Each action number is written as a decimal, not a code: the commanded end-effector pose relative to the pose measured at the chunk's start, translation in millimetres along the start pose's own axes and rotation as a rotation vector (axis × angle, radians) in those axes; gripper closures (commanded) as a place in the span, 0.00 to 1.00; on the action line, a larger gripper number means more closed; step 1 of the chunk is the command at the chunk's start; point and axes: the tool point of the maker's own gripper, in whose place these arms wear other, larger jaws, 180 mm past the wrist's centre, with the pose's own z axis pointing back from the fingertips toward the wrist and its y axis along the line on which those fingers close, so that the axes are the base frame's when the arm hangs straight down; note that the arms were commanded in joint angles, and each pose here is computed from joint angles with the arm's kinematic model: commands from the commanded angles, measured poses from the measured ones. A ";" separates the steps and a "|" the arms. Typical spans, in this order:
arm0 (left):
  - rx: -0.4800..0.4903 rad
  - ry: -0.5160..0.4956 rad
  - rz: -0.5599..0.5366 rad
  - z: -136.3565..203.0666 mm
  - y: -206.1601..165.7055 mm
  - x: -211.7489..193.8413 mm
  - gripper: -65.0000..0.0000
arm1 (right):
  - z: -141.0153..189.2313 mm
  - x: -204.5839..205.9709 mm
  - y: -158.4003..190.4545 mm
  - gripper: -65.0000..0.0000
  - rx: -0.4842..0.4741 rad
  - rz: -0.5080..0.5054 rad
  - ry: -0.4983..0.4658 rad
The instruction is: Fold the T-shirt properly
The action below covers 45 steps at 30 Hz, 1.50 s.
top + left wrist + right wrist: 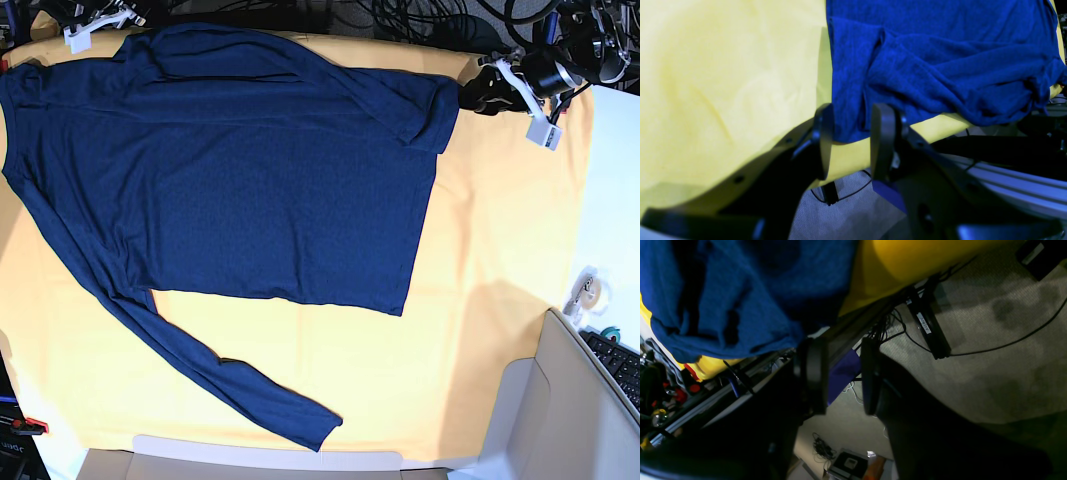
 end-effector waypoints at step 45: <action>-0.010 -0.004 -0.016 2.9 -2.9 3.5 0.72 | -20.5 20.0 48.3 0.57 0.147 0.156 -0.037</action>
